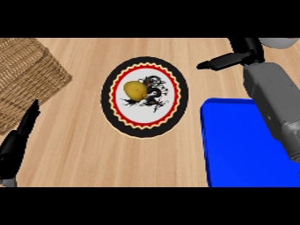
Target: Pick the lemon from the tray and place it in the plate
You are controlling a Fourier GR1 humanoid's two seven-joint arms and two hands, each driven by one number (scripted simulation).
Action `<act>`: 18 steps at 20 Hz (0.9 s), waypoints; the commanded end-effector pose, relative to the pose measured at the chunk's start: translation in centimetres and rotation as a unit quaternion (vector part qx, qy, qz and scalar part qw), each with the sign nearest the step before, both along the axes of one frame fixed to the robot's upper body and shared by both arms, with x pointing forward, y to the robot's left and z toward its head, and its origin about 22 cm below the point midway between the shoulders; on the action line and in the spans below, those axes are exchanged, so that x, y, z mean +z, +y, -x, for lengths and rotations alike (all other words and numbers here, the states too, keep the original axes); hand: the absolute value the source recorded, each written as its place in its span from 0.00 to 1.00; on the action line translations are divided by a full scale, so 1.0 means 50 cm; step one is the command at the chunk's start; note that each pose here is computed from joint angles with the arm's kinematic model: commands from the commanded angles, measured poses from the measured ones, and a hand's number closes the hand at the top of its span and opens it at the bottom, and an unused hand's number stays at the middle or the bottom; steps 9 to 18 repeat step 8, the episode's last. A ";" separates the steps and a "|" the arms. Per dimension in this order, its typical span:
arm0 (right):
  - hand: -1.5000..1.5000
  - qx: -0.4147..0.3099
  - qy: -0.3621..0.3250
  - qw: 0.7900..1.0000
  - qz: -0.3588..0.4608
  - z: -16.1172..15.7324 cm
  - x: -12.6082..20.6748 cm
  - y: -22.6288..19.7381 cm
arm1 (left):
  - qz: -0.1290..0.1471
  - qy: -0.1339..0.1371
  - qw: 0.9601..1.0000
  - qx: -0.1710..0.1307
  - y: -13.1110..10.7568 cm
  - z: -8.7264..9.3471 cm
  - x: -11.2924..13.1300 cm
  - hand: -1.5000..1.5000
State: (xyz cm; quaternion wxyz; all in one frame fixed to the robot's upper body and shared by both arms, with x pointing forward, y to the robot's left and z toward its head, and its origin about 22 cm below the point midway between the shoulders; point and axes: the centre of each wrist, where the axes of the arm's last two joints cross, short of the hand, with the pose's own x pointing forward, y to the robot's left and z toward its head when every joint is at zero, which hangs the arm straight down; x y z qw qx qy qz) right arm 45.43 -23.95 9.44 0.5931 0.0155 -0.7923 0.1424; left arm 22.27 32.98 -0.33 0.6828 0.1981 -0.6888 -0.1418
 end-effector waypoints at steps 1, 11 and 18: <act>0.00 0.004 -0.026 1.000 0.000 0.014 -0.030 -0.071 | 0.009 0.003 1.000 -0.003 -0.056 -0.023 -0.016 0.50; 0.00 -0.002 -0.019 1.000 0.011 0.032 -0.018 -0.179 | -0.003 -0.001 1.000 -0.008 0.001 -0.004 -0.019 0.50; 0.00 -0.002 -0.019 1.000 0.011 0.032 -0.018 -0.179 | -0.003 -0.001 1.000 -0.008 0.001 -0.004 -0.019 0.50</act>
